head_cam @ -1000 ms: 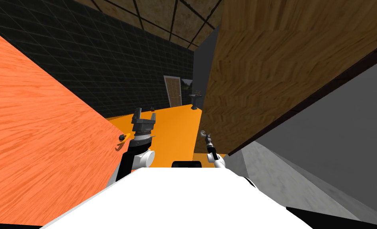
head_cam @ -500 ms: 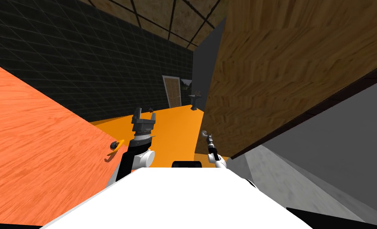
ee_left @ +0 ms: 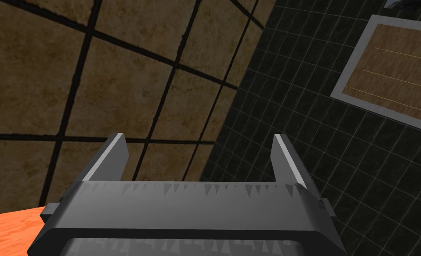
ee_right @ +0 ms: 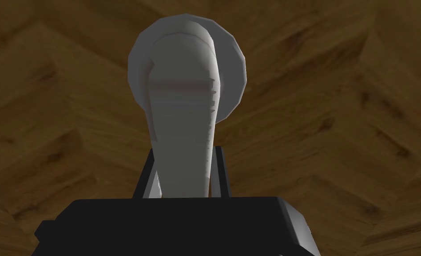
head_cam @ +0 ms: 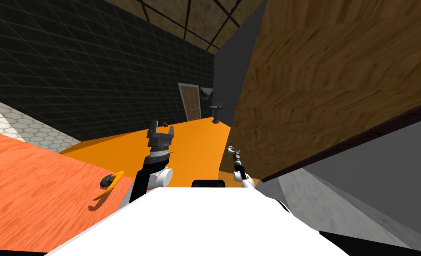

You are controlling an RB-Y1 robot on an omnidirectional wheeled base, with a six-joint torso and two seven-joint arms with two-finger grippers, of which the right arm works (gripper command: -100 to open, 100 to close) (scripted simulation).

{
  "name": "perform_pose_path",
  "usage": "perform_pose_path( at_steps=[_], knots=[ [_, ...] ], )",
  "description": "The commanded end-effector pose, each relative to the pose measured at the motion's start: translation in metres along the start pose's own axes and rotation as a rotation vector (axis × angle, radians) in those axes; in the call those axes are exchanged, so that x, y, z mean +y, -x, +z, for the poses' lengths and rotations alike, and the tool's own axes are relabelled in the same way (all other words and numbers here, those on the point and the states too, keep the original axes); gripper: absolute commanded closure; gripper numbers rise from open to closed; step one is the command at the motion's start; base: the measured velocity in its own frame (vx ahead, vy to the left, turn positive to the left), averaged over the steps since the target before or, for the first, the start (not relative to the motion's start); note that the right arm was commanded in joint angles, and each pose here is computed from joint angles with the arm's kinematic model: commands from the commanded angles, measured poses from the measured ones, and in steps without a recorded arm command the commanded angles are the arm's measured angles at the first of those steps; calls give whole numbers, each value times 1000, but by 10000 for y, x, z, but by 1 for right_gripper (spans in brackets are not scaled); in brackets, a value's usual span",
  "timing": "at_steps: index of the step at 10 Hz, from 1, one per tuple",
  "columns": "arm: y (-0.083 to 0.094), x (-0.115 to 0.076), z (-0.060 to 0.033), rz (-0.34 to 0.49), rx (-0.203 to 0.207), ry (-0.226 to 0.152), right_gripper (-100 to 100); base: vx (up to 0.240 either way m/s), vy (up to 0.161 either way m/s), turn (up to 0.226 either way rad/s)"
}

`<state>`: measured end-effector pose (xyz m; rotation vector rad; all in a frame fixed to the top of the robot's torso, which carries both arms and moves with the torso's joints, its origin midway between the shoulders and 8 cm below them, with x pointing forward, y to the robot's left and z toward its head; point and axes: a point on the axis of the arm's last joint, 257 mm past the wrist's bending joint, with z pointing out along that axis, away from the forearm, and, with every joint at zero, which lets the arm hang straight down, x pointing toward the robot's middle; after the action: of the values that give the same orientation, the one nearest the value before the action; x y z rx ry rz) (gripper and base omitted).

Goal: Push the door open

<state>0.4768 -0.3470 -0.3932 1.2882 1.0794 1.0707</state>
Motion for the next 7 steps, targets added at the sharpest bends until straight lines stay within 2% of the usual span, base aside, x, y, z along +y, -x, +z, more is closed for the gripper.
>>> perform_pose_path(
  at_steps=[1,3,4,7],
  knots=[
    [36,18,1,3,-15,3,100,165,66,-44],
    [101,-4,-20,0,-25,-3,100,122,45,-41],
    [193,6,-22,0,-46,0,100,118,8,-42],
    [325,8,-36,1,-78,0,100,164,37,-37]
  ],
)
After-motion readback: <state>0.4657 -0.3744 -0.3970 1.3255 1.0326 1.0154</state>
